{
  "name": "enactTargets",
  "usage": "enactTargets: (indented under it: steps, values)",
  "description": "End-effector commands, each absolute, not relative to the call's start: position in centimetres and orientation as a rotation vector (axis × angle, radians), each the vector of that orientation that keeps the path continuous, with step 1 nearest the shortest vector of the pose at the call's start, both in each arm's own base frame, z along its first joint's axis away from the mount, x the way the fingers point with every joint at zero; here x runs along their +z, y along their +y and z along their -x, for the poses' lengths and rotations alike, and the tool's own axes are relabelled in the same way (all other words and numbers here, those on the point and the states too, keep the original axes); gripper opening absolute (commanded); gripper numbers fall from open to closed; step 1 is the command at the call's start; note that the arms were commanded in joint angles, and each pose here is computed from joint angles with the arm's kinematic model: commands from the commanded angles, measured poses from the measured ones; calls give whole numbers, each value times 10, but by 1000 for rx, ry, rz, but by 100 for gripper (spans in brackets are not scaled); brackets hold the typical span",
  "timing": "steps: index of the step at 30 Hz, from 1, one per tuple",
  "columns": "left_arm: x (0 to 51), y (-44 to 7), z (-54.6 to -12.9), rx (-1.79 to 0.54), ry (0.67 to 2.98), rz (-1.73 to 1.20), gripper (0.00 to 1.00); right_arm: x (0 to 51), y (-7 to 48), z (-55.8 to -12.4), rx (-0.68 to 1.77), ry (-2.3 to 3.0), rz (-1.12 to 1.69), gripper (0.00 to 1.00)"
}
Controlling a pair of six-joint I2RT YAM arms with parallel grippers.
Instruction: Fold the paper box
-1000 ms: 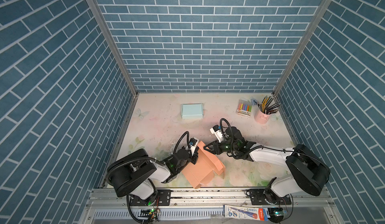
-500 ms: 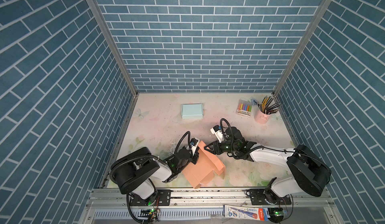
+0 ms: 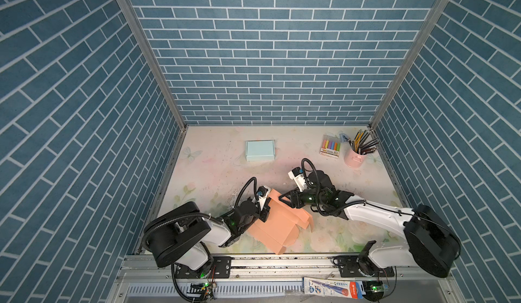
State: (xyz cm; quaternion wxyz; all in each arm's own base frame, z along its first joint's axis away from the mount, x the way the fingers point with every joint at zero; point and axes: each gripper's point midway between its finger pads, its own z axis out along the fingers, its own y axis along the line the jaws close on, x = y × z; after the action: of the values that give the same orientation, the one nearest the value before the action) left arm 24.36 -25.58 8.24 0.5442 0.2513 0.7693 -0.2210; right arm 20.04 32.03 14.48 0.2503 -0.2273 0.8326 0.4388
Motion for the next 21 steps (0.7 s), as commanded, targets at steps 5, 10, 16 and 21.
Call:
enactTargets:
  steps: [5,10,16,21]
  values:
    - [94,-251,-263,-449,1945,-456,10,223,283,-196,941,2061,627,51]
    - [103,-242,-274,-376,2019,-350,10,247,270,-184,861,2011,631,44]
    - [121,-235,-281,-347,2062,-252,10,251,268,-179,854,2009,606,28]
    - [134,-230,-285,-330,2075,-209,10,235,262,-187,771,2068,572,21]
